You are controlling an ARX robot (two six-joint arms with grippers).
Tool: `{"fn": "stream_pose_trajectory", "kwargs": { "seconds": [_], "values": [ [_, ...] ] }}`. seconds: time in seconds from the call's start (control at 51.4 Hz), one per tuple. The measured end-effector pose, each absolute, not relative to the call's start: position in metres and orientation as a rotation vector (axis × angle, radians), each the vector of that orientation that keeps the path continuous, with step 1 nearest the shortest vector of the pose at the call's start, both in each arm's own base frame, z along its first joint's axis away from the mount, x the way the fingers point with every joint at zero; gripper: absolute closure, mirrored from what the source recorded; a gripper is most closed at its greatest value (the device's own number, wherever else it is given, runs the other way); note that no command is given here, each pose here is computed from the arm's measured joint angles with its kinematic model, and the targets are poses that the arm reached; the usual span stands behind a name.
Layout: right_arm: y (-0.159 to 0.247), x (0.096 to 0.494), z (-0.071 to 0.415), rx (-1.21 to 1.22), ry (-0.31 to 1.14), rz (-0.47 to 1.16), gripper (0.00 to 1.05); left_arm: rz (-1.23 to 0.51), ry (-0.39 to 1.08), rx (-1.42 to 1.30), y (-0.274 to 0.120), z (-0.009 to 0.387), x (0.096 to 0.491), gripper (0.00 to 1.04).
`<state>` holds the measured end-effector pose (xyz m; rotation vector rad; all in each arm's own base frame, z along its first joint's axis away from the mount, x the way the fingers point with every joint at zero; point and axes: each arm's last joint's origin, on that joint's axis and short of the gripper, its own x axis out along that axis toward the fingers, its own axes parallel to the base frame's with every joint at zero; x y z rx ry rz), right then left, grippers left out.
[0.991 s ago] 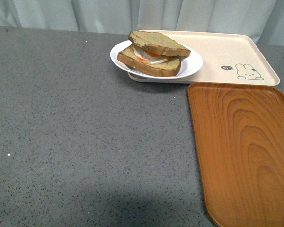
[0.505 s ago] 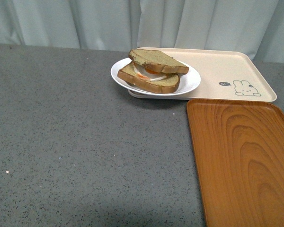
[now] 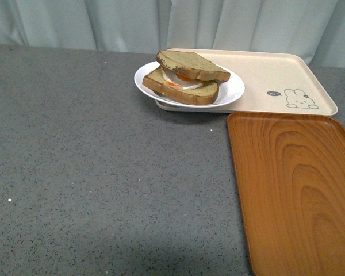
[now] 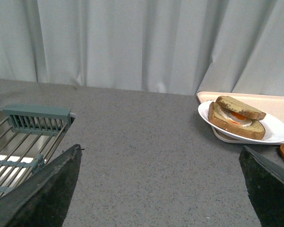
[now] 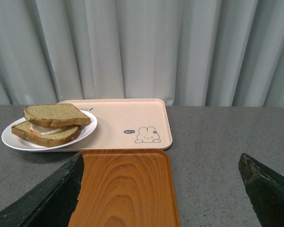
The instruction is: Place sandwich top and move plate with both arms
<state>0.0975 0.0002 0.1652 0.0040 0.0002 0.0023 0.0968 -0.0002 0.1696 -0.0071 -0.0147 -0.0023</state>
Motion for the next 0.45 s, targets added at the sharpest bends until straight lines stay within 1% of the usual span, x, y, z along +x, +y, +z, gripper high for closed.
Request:
{"fn": "stream_pose_trajectory", "kwargs": {
  "seconds": [0.078, 0.447],
  "values": [
    [0.0002, 0.0975, 0.1652, 0.004, 0.0, 0.002, 0.09, -0.002, -0.015, -0.006, -0.0002, 0.1696, 0.0968, 0.07],
    [0.0002, 0.0975, 0.1652, 0.004, 0.0, 0.002, 0.09, -0.002, -0.015, -0.006, -0.0002, 0.1696, 0.0968, 0.06]
  ]
}}
